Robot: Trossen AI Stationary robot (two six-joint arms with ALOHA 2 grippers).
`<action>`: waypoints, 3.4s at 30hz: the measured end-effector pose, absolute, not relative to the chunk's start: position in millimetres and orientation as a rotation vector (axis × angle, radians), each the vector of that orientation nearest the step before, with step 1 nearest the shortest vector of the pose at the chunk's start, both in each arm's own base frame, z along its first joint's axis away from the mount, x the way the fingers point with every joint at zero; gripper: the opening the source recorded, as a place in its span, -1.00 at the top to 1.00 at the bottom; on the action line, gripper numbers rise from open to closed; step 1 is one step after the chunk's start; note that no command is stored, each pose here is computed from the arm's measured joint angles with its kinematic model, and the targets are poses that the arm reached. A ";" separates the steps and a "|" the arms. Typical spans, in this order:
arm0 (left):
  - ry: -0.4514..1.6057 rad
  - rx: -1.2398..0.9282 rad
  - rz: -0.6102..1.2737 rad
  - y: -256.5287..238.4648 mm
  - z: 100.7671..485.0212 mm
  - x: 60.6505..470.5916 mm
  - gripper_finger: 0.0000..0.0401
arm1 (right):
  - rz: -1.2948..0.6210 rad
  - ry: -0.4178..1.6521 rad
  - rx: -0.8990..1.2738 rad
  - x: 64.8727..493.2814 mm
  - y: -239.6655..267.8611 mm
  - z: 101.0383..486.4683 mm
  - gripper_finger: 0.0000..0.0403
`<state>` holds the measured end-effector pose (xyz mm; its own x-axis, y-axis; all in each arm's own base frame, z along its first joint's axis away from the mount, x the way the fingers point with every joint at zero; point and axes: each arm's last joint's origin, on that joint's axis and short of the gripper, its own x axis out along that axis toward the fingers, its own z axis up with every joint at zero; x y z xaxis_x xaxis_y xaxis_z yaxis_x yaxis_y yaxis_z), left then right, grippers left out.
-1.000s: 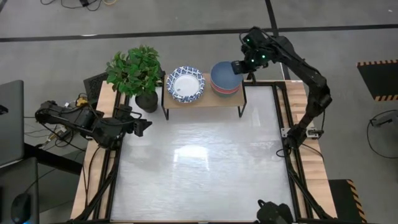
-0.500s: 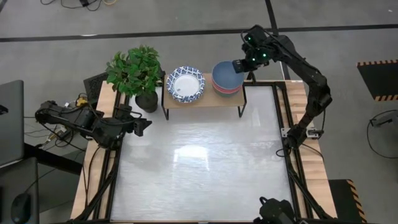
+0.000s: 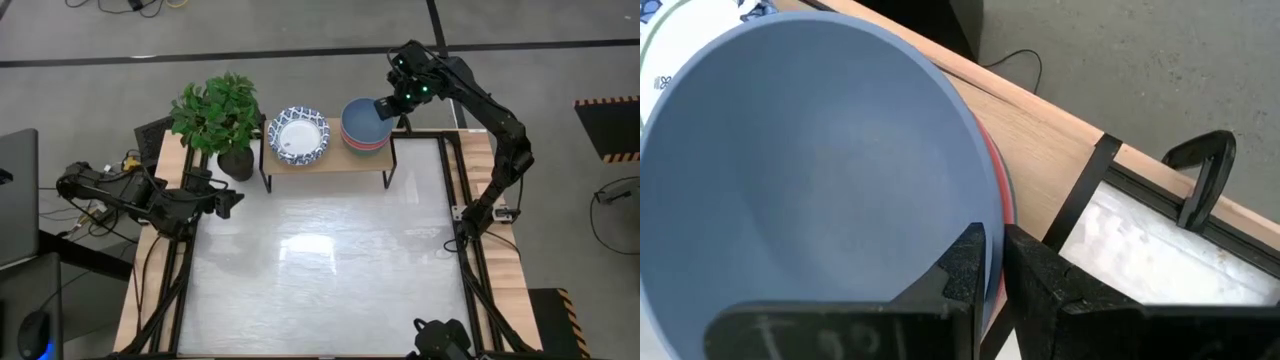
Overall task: Place and stack bowls onto a shelf
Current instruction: Stack the blue bowl on top of the orange bowl on the shelf, then return to Home Position
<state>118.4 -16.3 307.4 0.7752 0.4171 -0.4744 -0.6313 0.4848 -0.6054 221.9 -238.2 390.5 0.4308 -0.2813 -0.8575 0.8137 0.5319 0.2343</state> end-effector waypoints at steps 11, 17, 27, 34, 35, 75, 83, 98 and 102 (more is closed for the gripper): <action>0.267 -0.847 0.661 -15.9 307.6 118.3 -0.01 | -0.771 0.869 0.740 220.9 -238.0 390.1 0.67; 0.265 -0.846 0.662 -15.8 307.7 118.3 -0.01 | -0.770 0.870 0.739 220.9 -238.0 390.1 0.46; 0.265 -0.846 0.663 -15.8 307.7 118.3 -0.01 | -0.783 0.852 0.757 218.9 -237.1 392.4 -0.24; 0.265 -0.845 0.663 -15.8 307.7 118.3 -0.01 | -0.797 0.771 0.732 200.7 -225.7 413.9 -0.32; 0.265 -0.845 0.663 -15.8 307.7 118.3 -0.01 | -0.801 0.756 0.728 196.8 -223.4 417.8 -0.32; -0.132 -0.507 0.241 1.7 361.5 46.4 -0.01 | -0.533 0.232 0.227 57.3 -34.1 480.8 -0.32; -0.177 -0.460 0.248 6.9 362.0 31.1 -0.01 | -0.419 0.000 0.329 45.9 -23.5 411.7 -0.32; -0.102 -0.441 0.146 3.9 356.1 30.9 -0.01 | -0.351 -0.231 0.430 16.2 -4.7 324.4 -0.32; -0.069 -0.457 0.163 4.2 352.2 31.1 -0.01 | -0.344 -0.217 0.481 20.4 -6.9 303.4 -0.32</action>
<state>31.1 4.2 352.2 0.9847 0.1717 0.0297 -0.1409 0.8845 -0.4448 20.4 -6.9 303.4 0.9200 -0.3722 0.1229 0.2712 0.8308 0.4861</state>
